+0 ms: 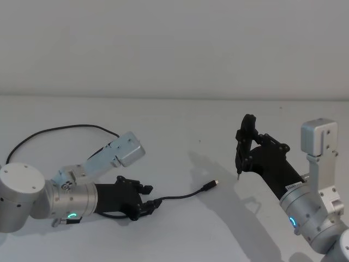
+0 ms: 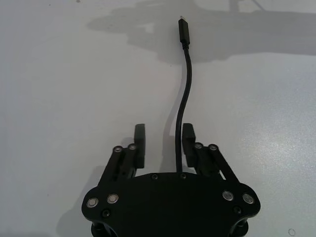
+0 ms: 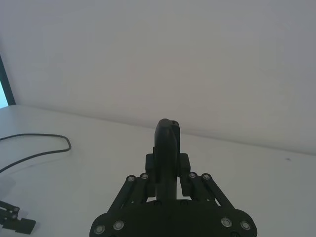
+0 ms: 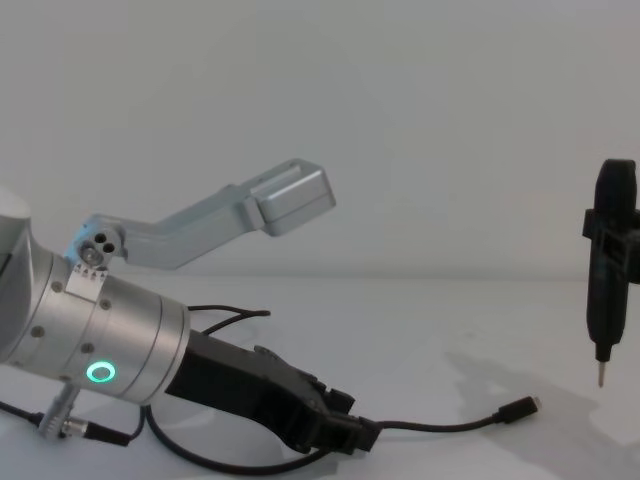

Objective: Pick up the data cable with the one hand.

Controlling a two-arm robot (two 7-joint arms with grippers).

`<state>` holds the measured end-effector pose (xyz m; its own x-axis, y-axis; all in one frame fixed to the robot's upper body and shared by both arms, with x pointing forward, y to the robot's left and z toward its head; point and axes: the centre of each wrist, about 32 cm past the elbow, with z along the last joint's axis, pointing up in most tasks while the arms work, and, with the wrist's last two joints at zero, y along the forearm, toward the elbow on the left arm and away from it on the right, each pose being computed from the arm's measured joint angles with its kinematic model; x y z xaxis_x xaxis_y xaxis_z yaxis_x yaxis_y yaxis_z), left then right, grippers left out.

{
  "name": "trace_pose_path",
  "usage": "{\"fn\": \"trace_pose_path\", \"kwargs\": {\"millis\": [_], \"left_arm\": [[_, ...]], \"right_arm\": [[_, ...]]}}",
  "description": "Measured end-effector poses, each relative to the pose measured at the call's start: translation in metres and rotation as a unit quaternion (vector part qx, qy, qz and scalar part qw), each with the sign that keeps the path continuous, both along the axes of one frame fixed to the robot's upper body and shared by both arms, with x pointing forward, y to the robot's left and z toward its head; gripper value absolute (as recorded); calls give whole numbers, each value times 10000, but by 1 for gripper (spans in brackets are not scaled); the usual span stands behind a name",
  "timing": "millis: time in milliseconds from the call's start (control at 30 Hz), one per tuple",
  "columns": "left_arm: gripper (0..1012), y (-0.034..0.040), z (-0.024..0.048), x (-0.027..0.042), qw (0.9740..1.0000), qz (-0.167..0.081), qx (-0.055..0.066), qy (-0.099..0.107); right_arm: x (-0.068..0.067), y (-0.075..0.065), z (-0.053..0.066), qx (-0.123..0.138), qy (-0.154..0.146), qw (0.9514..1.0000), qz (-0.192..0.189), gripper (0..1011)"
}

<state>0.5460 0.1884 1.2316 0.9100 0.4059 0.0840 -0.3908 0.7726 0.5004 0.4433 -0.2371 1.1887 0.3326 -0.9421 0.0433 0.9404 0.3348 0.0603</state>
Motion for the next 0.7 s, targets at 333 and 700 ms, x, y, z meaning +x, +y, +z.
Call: {"fn": "trace_pose_path", "kwargs": {"millis": [333,700], "left_arm": [[98,-1,-1,-1,10000,-1,3,4],[35,-1,-1,-1,10000,-1,3,4]], "right_arm": [[0,0,0,0,0,10000,0,275],[0,0,0,0,0,10000,0,275]]}}
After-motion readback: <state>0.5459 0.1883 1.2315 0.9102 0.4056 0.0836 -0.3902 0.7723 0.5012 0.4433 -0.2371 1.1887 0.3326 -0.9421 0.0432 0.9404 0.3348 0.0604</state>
